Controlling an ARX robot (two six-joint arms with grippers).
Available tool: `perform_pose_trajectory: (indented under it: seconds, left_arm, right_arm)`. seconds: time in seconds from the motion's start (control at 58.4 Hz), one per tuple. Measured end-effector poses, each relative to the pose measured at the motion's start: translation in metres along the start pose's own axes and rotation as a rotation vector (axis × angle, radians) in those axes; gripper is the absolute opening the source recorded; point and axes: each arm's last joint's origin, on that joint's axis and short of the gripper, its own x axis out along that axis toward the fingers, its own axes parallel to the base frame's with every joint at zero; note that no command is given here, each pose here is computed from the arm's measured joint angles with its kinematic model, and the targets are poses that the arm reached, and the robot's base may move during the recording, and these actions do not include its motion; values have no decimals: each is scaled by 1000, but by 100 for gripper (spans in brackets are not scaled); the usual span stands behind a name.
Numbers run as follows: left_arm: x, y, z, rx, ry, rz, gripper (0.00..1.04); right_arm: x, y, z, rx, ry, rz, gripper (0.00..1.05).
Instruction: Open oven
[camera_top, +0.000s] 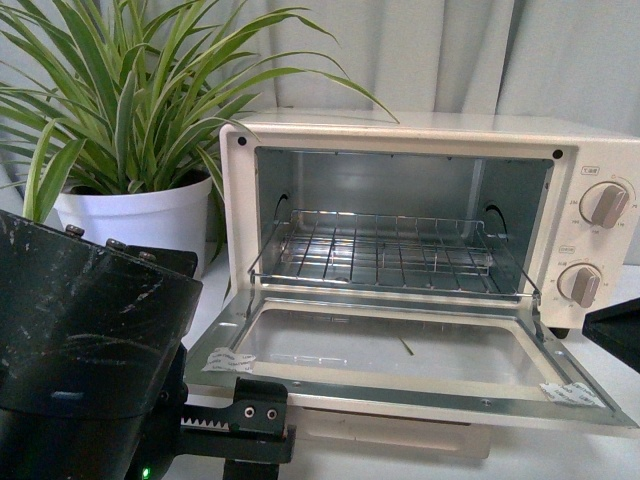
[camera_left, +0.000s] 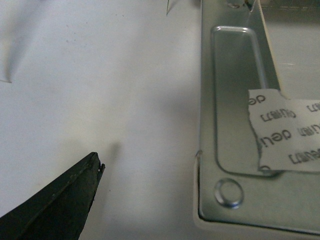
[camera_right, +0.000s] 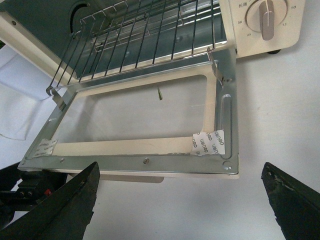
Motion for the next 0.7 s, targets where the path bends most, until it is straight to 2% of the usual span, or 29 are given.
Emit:
perform_pose_trajectory:
  seconds: [0.171, 0.394, 0.702]
  left_arm:
    - [-3, 1, -7, 126, -7, 5, 98]
    - [-18, 5, -9, 169, -36, -36, 98]
    - [-61, 14, -19, 242, -151, -73, 98]
  right_arm:
    - [0, -7, -4, -6, 27, 4, 95]
    - [-8, -19, -10, -17, 58, 32, 95]
    - [-32, -33, -17, -78, 58, 68, 95]
